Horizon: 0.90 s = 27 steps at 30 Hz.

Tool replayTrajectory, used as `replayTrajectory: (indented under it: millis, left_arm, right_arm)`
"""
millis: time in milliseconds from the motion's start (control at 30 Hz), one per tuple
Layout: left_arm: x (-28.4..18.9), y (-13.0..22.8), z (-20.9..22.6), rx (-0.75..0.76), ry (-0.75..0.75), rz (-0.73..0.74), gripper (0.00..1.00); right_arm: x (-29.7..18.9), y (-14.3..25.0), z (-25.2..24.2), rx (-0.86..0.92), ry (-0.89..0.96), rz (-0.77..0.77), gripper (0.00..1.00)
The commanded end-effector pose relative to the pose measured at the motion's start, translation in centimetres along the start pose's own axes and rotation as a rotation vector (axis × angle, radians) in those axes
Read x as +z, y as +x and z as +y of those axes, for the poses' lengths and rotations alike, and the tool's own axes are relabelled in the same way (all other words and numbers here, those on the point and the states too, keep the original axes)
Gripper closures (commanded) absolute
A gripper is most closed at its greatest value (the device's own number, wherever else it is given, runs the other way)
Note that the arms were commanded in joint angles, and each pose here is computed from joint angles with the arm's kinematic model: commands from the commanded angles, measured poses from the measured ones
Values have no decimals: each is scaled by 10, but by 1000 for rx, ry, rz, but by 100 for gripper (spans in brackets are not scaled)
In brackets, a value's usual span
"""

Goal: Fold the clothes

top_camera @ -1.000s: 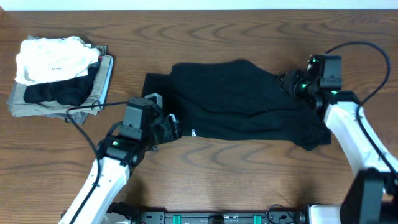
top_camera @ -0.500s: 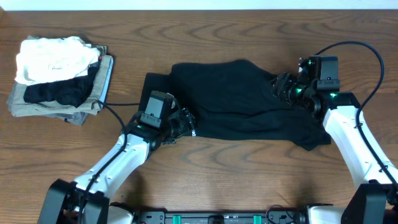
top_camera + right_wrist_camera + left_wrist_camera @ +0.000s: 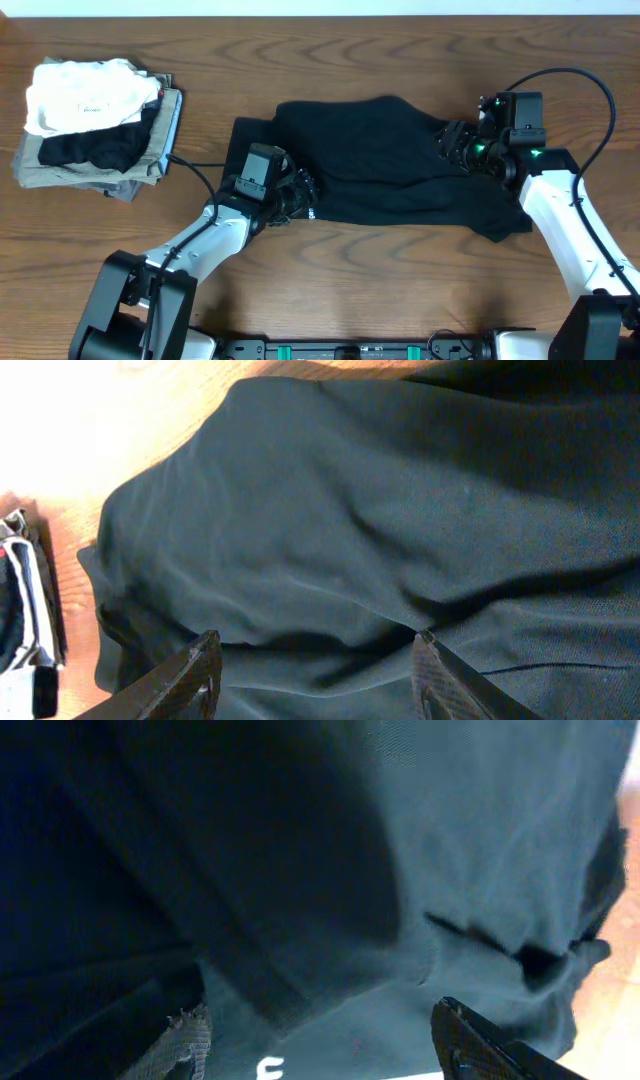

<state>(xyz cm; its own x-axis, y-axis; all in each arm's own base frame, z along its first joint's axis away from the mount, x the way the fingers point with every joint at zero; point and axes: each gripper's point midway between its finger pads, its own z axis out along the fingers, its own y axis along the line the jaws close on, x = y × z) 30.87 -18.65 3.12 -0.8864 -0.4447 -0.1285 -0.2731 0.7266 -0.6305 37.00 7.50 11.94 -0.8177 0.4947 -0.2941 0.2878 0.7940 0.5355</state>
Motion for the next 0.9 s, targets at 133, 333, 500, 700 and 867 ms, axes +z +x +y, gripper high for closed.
replayTrajectory:
  millis: [133,333,500,700,867]
  left_arm:
    - [0,-7,-7,1,12,-24,28]
    - [4,-6,-3,-4,0,-15,29]
    - [12,-3,5,-14,-21,1,40]
    - [15,-7,1,-4,3,-11,53]
    - [14,-12,-7,9,35,-27,73]
  right_arm:
    - [-1,1,4,-29,-10,5,43]
    - [-1,1,4,-31,-10,5,43]
    - [-1,3,3,-27,-4,13,43]
    - [-1,4,2,-26,3,17,43]
    - [-1,4,-2,-23,23,12,43]
